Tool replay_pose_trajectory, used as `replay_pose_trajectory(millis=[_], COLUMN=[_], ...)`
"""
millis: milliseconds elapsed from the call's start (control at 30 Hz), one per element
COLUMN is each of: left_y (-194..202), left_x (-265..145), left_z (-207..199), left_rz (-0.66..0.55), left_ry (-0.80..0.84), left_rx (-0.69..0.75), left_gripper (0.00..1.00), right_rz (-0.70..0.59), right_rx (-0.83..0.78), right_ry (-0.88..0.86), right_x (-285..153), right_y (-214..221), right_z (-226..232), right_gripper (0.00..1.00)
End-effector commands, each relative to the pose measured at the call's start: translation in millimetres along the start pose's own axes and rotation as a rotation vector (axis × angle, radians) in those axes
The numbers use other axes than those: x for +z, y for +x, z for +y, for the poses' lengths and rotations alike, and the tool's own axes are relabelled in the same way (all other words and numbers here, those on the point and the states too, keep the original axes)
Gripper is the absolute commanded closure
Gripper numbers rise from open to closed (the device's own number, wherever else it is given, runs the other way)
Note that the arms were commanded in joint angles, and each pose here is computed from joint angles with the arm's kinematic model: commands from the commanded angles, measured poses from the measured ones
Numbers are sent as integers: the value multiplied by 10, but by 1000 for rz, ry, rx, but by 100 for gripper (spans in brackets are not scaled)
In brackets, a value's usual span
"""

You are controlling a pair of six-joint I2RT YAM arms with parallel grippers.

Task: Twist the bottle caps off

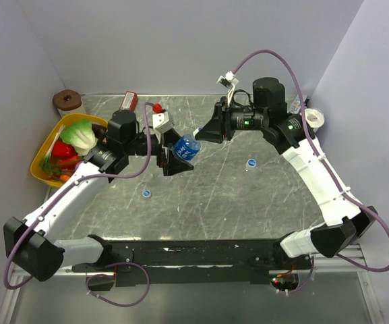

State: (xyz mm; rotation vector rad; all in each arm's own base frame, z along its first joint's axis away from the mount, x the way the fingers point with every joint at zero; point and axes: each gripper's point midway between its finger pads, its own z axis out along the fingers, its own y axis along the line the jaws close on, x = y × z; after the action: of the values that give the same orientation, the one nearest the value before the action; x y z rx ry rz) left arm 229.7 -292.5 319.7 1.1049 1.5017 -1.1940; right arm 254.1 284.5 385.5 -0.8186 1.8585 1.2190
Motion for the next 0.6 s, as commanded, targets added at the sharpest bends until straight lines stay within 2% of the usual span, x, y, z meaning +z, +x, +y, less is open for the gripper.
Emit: replay_pose_trajectory(millis=[0,200,300,433,500,567], left_y=[5,106,62,60,56,54], left_x=[89,151,135,124,119,119], left_z=[-149,-78,-82,-28,9,23], left_rz=[22,71,52,47,51,52], left_ry=[88,74,58,17,-5,-12], left_rx=[1,4,22,22,19,18], left_gripper=[4,11,19,39,41,48], right_rz=[-80,-85,-75,-70,-68,-67], right_rx=[-74,-75,-72,-72,-81,-83], right_ry=[-50,-50,-22,-5,-1,4], right_x=[-75,-70,-54,-46,-59,-70], right_y=[-192,-205,-173,-140,-132,-120], right_z=[200,197,126,81,76,81], right_gripper=[100,100,100,100,100,100])
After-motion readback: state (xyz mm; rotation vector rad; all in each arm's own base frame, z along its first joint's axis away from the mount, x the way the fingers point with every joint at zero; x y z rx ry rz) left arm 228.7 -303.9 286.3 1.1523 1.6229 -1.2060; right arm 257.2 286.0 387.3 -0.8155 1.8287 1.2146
